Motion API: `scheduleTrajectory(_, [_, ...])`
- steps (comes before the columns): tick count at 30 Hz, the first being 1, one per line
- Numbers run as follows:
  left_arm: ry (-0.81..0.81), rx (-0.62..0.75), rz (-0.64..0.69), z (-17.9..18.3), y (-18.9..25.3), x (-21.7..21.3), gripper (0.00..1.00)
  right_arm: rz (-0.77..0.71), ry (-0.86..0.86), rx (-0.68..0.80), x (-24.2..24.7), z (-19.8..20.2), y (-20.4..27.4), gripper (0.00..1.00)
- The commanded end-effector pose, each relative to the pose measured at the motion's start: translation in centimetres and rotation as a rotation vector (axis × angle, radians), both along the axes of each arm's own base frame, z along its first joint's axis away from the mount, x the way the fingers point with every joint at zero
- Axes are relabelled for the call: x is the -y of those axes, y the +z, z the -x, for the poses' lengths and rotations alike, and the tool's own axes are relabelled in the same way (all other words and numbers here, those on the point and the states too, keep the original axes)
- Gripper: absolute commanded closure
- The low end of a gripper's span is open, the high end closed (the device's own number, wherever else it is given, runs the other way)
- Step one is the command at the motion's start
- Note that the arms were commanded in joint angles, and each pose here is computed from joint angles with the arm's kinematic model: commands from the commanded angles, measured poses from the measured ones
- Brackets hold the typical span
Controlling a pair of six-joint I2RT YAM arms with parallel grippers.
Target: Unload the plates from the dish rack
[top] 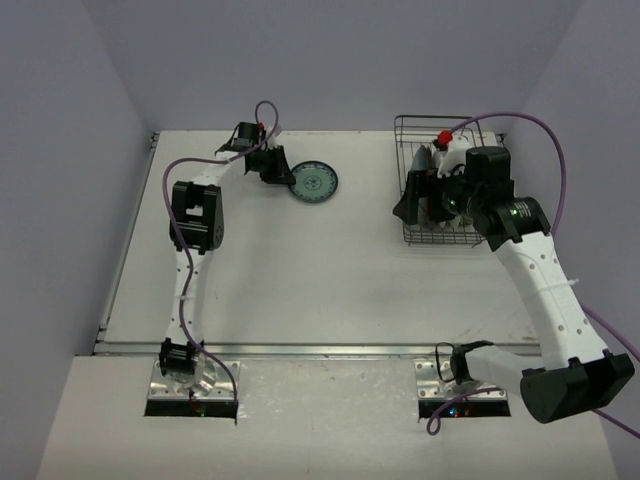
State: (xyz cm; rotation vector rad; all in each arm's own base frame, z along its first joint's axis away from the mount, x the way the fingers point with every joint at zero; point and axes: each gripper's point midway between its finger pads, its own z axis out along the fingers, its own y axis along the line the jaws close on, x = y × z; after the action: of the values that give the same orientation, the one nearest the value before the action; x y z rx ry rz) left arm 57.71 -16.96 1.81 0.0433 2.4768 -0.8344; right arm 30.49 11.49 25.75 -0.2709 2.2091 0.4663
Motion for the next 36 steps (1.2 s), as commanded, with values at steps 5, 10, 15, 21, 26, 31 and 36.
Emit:
scheduleTrajectory(5, [0.024,0.006,-0.068,0.5,0.4,-0.6,0.48,-0.071,-0.066,0.049,0.7,-0.8,3.4,0.01])
scheduleTrajectory(10, [0.035,0.143,-0.099,-0.2,7.6,-1.3,0.24,-0.027,-0.159,0.087,3.2,-1.6,4.8,0.01])
scheduleTrajectory(15, [0.067,0.476,-0.098,0.5,25.1,-2.0,0.11,0.024,-0.177,0.07,5.8,-2.4,4.1,0.02])
scheduleTrajectory(21, [0.074,0.702,-0.25,6.4,35.0,-2.6,0.11,0.014,-0.154,-0.036,9.4,-3.1,1.3,0.16])
scheduleTrajectory(26, [-0.035,0.747,-0.378,14.2,33.7,-1.3,0.12,0.047,-0.178,-0.123,15.3,-4.7,-1.7,0.26])
scheduleTrajectory(31, [-0.069,0.718,-0.349,18.1,32.1,-0.9,0.12,0.111,-0.207,-0.131,19.4,-6.1,-3.1,0.48])
scheduleTrajectory(36, [-0.069,0.682,-0.338,19.3,30.6,-1.0,0.12,0.151,-0.201,-0.141,21.3,-8.6,-4.3,0.62])
